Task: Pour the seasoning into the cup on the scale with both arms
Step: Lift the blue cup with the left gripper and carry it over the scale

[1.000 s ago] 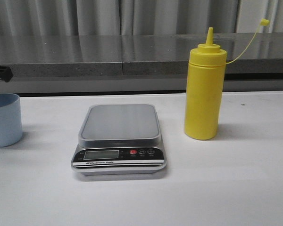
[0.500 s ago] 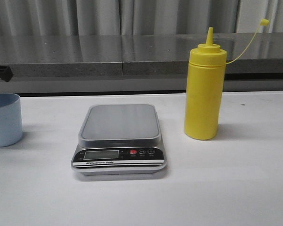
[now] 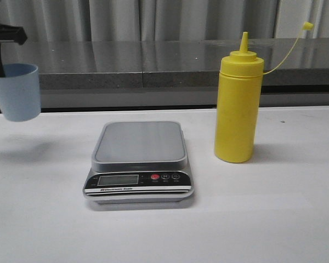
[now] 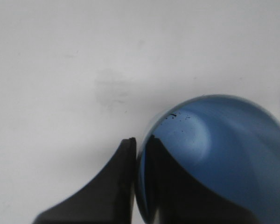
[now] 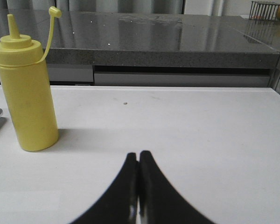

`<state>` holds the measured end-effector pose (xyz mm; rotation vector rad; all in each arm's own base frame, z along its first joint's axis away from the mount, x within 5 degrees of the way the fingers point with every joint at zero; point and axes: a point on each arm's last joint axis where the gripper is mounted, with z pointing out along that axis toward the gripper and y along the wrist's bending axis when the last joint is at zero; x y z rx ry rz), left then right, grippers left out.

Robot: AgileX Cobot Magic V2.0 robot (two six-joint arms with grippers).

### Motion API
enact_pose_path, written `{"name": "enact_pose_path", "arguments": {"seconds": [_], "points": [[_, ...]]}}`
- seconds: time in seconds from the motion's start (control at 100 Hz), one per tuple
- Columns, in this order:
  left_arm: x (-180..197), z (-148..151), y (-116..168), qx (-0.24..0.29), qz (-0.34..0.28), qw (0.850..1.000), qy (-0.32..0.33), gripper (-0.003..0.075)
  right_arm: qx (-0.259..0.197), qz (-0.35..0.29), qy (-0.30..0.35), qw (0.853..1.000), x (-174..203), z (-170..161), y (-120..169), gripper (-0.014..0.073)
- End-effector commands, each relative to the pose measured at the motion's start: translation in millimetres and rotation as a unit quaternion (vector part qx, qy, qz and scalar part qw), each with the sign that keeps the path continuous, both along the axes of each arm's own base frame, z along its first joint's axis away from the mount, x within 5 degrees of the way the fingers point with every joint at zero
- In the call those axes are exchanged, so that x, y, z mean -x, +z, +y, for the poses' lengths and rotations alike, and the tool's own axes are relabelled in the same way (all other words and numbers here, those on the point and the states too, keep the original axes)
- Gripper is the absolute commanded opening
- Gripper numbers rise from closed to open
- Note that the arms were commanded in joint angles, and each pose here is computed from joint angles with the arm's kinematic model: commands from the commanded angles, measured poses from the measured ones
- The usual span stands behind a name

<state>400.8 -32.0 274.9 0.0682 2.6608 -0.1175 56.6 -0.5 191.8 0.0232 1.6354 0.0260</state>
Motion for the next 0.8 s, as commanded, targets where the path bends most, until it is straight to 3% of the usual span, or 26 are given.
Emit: {"name": "enact_pose_path", "arguments": {"seconds": [0.0,0.2,0.37,0.59,0.79], "points": [[2,-21,47,0.017,-0.07,0.997,-0.022,0.0018,0.003,-0.044,0.001,0.999,1,0,8,-0.0067],[9,-75,79,0.019,-0.108,0.989,-0.103,0.0018,0.003,-0.044,0.001,0.999,1,0,8,-0.0067],[23,-119,85,0.026,-0.117,0.98,-0.16,0.0018,0.003,-0.044,0.001,0.999,1,0,8,-0.0067],[34,-165,70,0.03,-0.102,0.971,-0.215,0.0018,0.003,-0.044,0.001,0.999,1,0,8,-0.0067],[25,-180,44,0.025,-0.081,0.971,-0.225,0.0018,0.003,-0.044,0.001,0.999,1,0,8,-0.0067]]}}
